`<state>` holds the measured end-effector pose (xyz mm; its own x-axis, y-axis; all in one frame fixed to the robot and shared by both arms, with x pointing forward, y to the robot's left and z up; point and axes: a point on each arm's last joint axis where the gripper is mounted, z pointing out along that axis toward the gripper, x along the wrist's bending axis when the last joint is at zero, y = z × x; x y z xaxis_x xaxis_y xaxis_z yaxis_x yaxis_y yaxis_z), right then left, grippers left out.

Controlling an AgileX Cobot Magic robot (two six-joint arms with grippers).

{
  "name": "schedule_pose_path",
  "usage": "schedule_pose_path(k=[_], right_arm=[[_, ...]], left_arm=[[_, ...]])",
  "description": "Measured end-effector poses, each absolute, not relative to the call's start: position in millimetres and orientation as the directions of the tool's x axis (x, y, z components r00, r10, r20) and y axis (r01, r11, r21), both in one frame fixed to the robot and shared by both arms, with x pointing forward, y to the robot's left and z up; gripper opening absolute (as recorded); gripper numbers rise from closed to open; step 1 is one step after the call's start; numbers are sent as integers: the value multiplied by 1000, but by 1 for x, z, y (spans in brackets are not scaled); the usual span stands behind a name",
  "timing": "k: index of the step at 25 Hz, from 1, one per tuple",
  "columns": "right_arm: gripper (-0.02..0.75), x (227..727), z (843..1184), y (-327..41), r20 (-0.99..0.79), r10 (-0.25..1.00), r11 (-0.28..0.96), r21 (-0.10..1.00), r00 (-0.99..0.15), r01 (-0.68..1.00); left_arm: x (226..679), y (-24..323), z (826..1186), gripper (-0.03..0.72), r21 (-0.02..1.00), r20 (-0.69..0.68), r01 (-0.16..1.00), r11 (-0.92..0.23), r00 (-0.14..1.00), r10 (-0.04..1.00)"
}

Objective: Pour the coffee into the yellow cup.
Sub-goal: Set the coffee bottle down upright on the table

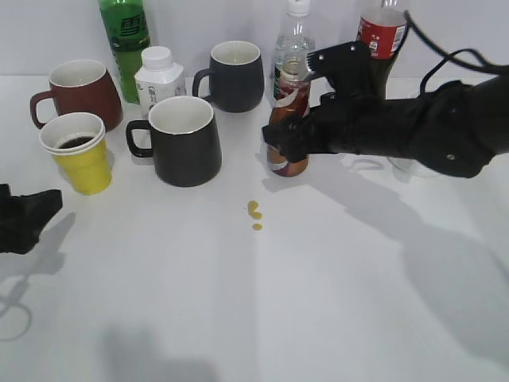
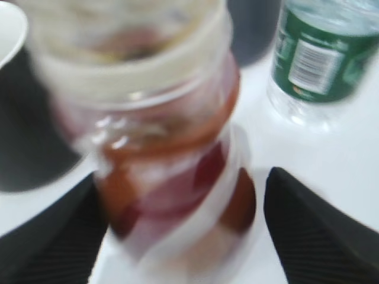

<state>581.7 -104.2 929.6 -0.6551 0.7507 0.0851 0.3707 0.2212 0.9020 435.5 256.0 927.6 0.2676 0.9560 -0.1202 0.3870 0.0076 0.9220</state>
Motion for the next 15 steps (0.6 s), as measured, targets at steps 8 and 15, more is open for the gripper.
schedule_pose_path(k=[8, 15], right_arm=[[597, 564, 945, -115, 120, 771, 229, 864, -625, 448], [596, 538, 958, -123, 188, 750, 222, 831, -634, 510]], left_arm=[[424, 264, 958, 589, 873, -181, 480, 87, 152, 972], [419, 275, 1003, 586, 759, -153, 640, 122, -7, 988]])
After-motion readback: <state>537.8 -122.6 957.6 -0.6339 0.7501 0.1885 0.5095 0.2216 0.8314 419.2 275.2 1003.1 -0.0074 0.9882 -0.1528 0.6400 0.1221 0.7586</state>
